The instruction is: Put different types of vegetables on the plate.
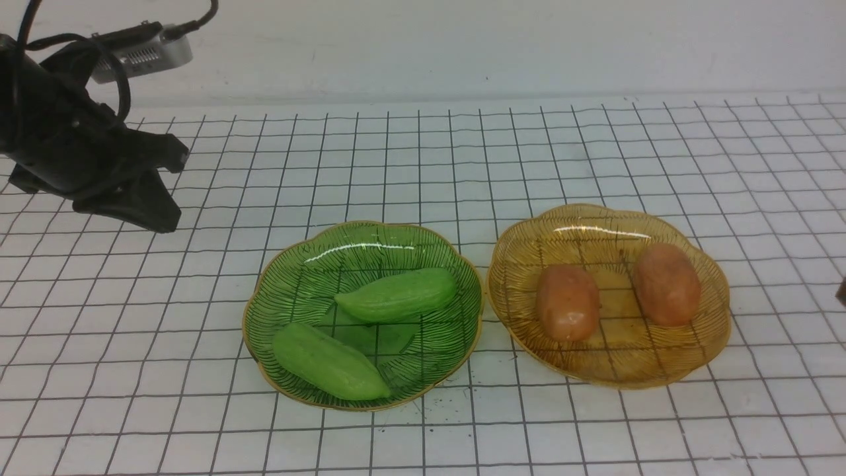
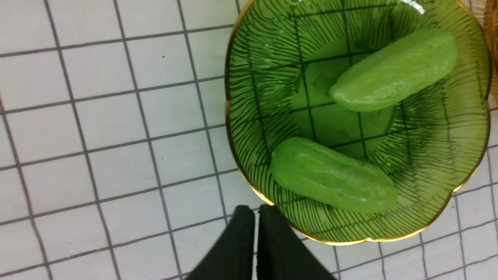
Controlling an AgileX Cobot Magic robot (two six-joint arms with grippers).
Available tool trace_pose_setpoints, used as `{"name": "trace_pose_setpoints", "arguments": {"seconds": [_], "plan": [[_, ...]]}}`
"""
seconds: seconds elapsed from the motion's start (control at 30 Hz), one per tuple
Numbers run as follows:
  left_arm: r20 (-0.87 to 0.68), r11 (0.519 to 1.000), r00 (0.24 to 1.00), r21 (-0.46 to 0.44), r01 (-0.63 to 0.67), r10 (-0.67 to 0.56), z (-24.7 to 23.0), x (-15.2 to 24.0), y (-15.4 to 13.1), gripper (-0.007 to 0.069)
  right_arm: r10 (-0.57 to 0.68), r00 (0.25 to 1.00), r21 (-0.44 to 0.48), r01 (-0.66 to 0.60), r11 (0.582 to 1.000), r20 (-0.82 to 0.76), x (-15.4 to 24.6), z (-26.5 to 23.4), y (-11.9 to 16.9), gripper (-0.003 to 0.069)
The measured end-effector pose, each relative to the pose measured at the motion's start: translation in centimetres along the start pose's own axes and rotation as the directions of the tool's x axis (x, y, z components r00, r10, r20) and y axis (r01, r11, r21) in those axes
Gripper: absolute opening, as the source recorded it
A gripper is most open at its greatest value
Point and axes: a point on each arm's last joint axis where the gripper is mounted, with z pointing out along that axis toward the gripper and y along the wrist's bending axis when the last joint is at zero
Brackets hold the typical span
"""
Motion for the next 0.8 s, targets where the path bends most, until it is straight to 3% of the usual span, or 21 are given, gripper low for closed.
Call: {"name": "trace_pose_setpoints", "arguments": {"seconds": [0.13,0.33,0.5,0.8], "plan": [[-0.004,1.000,1.000,-0.015,-0.006,0.005,0.0,0.0,0.1,-0.0003,0.011,1.000,0.013,-0.011,1.000,-0.019,2.9,-1.0,-0.1,-0.0015],[-0.018,0.998,1.000,-0.059,-0.023,0.022,0.0,0.2,0.5,-0.0003,0.058,0.989,0.236,-0.024,0.972,-0.138,8.9,-3.1,-0.8,-0.0015],[0.006,0.997,1.000,-0.065,-0.030,0.030,-1.0,0.4,0.2,-0.0003,0.133,0.967,0.353,-0.049,0.934,-0.216,12.8,-3.8,-1.0,-0.0015],[0.139,0.989,0.982,-0.101,-0.112,0.126,-6.4,2.1,-1.9,-0.0003,0.169,0.973,0.411,-0.092,0.907,-0.155,12.7,-4.2,-1.1,-0.0015]]}}
